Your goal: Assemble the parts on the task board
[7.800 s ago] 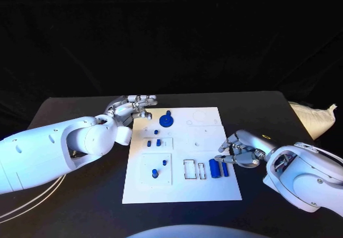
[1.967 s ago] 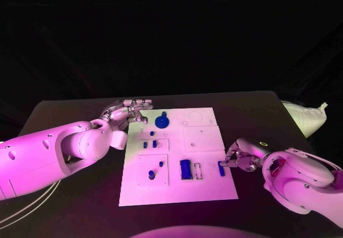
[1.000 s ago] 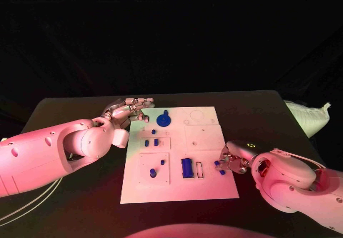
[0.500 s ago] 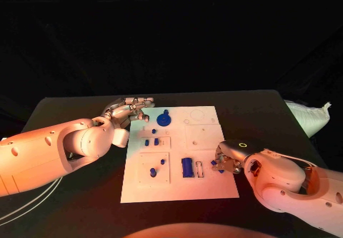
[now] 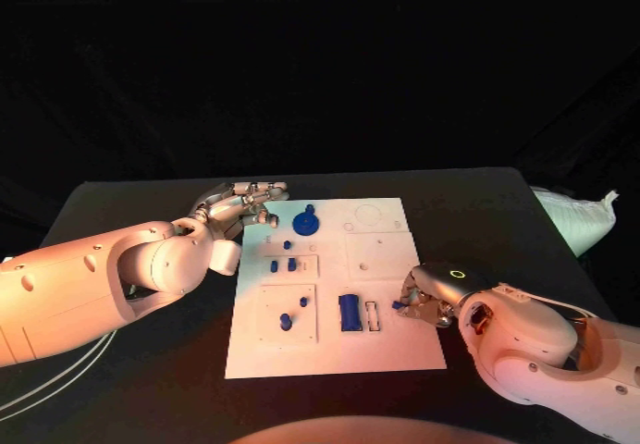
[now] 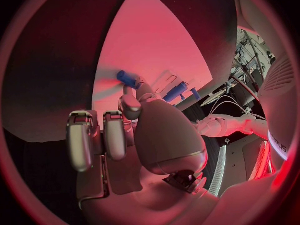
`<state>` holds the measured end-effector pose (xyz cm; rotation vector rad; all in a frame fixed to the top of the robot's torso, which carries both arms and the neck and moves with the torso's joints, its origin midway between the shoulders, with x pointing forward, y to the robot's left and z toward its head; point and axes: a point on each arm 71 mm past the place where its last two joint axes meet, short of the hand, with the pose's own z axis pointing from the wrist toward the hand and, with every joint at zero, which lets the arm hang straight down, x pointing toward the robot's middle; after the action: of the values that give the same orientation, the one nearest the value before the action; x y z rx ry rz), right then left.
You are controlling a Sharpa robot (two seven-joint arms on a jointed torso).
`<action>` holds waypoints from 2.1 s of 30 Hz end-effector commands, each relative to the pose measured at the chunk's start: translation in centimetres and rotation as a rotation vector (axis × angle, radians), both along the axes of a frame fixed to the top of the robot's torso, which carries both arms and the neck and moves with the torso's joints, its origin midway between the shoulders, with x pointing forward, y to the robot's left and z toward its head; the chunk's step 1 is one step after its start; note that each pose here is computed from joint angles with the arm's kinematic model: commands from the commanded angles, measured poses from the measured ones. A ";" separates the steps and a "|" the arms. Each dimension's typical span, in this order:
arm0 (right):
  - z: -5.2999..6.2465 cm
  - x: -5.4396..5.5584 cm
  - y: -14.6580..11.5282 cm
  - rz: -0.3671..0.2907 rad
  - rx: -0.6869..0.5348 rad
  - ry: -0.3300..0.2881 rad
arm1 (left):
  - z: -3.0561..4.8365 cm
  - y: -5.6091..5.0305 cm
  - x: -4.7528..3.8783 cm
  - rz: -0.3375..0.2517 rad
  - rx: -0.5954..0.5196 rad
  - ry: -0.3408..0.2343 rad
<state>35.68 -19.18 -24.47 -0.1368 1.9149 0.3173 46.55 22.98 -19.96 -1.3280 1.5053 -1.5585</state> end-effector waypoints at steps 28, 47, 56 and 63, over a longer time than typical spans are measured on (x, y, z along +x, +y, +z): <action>0.4 -0.4 1.1 -0.156 0.334 0.205 | 0.12 -0.3 -0.12 -0.019 -0.014 -0.005; -0.5 -0.1 1.9 -0.145 0.247 0.243 | 0.10 -0.4 -0.12 -0.023 -0.015 -0.003; -0.6 0.2 2.0 -0.152 0.234 0.229 | 0.10 -0.4 -0.14 -0.024 -0.015 -0.002; -0.7 0.2 2.2 -0.141 0.222 0.234 | 0.10 -0.4 -0.16 -0.026 -0.014 -0.001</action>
<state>35.99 -16.94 -24.93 0.2221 2.0738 0.4922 46.48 22.85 -19.96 -1.3281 1.5112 -1.5623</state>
